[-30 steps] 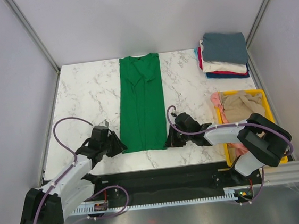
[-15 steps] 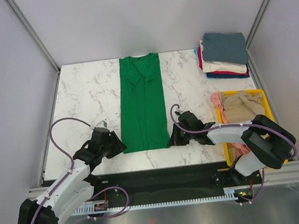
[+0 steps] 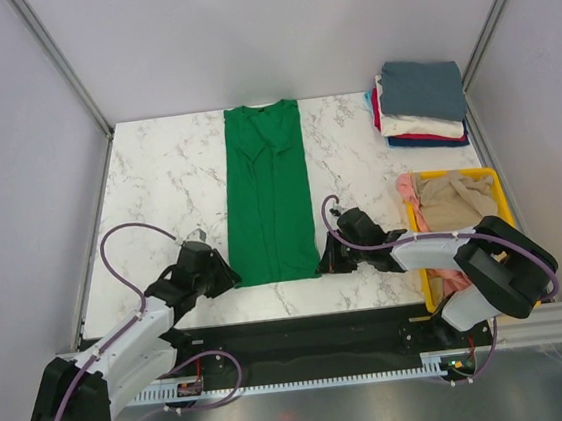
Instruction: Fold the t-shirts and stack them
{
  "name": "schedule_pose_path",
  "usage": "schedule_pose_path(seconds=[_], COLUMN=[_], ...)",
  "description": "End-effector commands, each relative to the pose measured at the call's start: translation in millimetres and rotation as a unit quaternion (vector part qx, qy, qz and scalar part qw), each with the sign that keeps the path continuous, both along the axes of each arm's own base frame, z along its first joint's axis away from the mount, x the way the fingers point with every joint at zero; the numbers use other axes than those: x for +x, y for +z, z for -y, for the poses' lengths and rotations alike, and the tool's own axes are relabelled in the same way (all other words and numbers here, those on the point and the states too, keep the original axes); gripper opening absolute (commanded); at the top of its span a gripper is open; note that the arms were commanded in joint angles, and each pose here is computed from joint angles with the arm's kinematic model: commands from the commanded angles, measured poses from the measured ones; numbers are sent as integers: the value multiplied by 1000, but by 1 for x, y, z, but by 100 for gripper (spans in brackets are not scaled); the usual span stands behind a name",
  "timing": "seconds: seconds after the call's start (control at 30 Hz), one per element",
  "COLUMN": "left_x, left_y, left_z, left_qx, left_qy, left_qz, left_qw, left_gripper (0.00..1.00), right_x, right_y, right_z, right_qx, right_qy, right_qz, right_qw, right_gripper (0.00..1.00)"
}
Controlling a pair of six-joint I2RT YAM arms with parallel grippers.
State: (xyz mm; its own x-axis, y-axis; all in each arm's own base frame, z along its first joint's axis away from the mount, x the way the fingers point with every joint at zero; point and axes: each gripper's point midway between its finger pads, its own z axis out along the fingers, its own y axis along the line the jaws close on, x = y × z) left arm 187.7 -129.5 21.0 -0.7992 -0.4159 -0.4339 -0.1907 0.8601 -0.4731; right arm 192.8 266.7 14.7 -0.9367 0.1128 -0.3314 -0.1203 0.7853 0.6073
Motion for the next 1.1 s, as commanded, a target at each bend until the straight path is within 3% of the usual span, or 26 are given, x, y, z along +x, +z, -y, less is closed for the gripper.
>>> schedule_pose_path(seconds=[0.0,0.1,0.27,0.5,0.7,0.9,1.07], left_x=[-5,-7,-8,-24,-16,29,73], left_y=[-8,-9,-2,21,64,120,161], left_z=[3,2,4,19,28,27,36], left_qx=[-7,-7,-12,-20,-11,59,80], left_qy=[5,7,-3,-35,-65,-67,-64], left_qz=[-11,-11,-4,-4,35,93,124], left_qw=[1000,1000,1000,999,997,992,987], left_gripper=[35,28,2,2,2,2,2], right_x=[-14,-14,-16,-41,-33,29,96], right_y=[-31,-30,-27,-27,13,69,118], right_z=[33,33,34,39,34,12,5], right_qx=[-70,-69,-63,-54,-43,-41,-28], right_qy=[-10,-11,-11,-14,-25,-28,-46], right_qz=[-26,-26,-26,-65,-24,48,100], right_qw=[997,997,998,996,999,998,994], right_gripper=[5,5,0,0,0,0,0])
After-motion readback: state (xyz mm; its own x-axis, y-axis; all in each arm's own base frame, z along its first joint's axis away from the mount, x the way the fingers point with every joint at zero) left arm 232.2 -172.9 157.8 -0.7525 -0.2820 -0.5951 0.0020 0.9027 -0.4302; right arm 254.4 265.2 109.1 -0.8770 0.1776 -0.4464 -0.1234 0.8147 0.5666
